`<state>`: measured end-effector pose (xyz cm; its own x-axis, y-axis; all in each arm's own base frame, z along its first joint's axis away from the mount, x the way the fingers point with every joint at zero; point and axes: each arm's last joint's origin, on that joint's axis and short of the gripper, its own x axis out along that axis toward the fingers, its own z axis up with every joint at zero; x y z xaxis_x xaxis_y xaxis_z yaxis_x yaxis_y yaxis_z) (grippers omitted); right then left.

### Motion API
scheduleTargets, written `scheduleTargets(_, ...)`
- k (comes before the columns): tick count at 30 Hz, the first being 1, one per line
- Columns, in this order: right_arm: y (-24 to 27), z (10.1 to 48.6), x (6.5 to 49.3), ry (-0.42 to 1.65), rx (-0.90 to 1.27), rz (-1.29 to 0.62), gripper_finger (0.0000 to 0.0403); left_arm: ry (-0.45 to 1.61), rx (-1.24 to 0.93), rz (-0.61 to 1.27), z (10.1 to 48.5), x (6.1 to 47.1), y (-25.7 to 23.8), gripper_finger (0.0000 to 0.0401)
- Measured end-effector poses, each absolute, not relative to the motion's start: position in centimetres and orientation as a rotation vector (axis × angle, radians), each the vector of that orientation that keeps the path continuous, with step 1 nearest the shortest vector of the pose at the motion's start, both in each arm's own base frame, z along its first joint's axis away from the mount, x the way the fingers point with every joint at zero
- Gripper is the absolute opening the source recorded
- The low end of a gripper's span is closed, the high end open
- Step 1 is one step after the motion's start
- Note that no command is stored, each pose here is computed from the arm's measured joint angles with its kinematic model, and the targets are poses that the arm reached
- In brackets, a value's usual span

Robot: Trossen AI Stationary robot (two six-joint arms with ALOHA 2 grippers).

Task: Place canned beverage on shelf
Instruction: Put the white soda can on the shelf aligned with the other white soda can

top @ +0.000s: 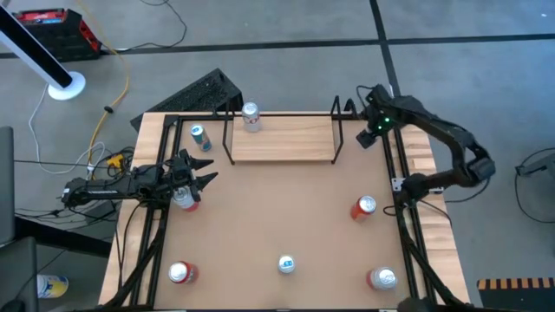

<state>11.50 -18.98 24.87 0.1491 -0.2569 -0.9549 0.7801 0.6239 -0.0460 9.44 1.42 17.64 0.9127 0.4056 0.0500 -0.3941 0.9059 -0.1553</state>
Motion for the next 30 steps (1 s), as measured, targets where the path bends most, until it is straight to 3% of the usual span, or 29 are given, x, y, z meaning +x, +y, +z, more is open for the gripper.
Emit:
scheduleTargets(6,-15.9,31.1,11.6,0.989,0.302,-0.864,0.0315,-0.082,-0.143,0.413,17.6,9.4,1.4,0.0234)
scheduleTargets(10,-14.0,35.5,12.5,0.739,0.119,-0.916,0.0315,-0.082,-0.143,0.413,17.6,9.4,1.4,0.0234)
scheduleTargets(17,-11.0,38.9,18.2,0.437,-0.067,-0.662,0.0315,-0.082,-0.145,0.413,17.6,9.4,1.4,0.0234)
scheduleTargets(24,-10.8,36.3,27.7,0.546,-0.14,-0.452,0.0315,-0.084,-0.157,0.413,17.6,9.4,1.4,0.0234)
scheduleTargets(30,-12.8,33.0,35.1,0.786,-0.115,-0.251,0.0315,-0.089,-0.182,0.412,17.6,9.4,1.4,0.0234)
